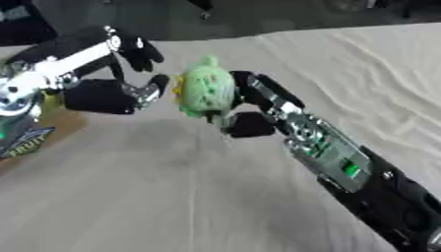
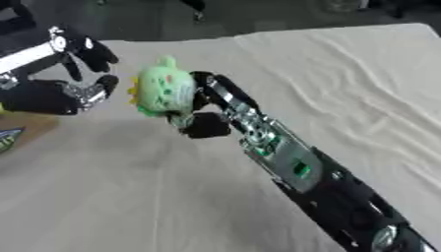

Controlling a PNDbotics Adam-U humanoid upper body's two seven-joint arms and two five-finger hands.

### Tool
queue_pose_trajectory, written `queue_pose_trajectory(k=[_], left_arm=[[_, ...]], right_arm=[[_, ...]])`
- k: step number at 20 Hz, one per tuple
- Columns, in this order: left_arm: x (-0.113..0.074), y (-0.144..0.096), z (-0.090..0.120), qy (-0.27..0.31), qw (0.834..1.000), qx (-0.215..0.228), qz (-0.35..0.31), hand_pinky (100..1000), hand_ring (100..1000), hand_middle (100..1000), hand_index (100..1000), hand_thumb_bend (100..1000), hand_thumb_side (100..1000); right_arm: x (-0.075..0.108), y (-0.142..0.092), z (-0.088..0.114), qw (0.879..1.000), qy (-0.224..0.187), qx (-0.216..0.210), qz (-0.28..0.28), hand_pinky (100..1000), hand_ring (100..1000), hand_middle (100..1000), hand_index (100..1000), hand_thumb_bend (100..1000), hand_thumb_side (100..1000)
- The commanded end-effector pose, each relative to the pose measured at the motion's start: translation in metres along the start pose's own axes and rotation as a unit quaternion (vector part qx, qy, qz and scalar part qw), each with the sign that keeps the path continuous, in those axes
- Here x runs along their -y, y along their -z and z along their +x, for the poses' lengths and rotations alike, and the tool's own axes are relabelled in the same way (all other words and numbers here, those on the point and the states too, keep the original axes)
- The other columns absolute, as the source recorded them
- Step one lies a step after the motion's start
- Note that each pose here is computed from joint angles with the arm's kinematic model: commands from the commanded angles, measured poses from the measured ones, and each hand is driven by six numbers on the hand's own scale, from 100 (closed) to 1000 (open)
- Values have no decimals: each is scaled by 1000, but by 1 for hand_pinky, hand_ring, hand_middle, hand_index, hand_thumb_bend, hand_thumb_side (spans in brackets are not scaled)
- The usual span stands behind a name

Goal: Pick up the objects with one hand, pass them to the other hand, and then place them into the box on the other side of the table.

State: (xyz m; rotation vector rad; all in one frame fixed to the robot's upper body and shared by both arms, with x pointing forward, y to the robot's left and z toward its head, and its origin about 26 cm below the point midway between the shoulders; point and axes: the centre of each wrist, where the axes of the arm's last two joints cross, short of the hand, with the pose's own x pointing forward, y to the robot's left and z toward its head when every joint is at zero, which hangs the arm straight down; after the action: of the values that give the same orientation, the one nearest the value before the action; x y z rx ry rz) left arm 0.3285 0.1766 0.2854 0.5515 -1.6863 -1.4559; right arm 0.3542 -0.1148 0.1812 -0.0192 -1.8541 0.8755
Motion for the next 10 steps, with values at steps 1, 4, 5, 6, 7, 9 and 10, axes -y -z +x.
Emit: queue_pose_trajectory(k=[1, 4, 5, 6, 7, 9, 10], left_arm=[[-9, 0, 6, 2, 1000, -1, 12, 612, 720, 652, 809, 188, 654], [-7, 3, 7, 4, 1000, -17, 8, 629, 729, 665, 817, 214, 657], [-6, 5, 7, 5, 1000, -25, 5, 634, 732, 669, 820, 224, 664], [-5, 7, 6, 7, 999, -33, 0, 643, 738, 676, 823, 243, 671], [-3, 8, 6, 8, 999, -41, -5, 649, 742, 682, 827, 255, 678], [-1, 12, 4, 7, 998, -55, -15, 659, 753, 692, 833, 276, 703], [0, 13, 3, 6, 998, -59, -17, 664, 757, 693, 831, 294, 736]], right_arm=[[1, 3, 7, 1000, -9, 16, -5, 676, 530, 473, 558, 100, 100], [0, 4, 8, 1000, -13, 21, -7, 677, 530, 472, 557, 100, 100], [0, 4, 8, 1000, -15, 23, -8, 677, 530, 473, 557, 100, 100], [0, 4, 9, 999, -18, 26, -8, 679, 531, 473, 558, 100, 100], [0, 3, 10, 999, -22, 29, -8, 679, 531, 473, 558, 100, 100], [0, 3, 13, 999, -29, 36, -8, 680, 531, 474, 558, 100, 100], [0, 3, 14, 999, -32, 38, -8, 681, 532, 474, 558, 100, 100]])
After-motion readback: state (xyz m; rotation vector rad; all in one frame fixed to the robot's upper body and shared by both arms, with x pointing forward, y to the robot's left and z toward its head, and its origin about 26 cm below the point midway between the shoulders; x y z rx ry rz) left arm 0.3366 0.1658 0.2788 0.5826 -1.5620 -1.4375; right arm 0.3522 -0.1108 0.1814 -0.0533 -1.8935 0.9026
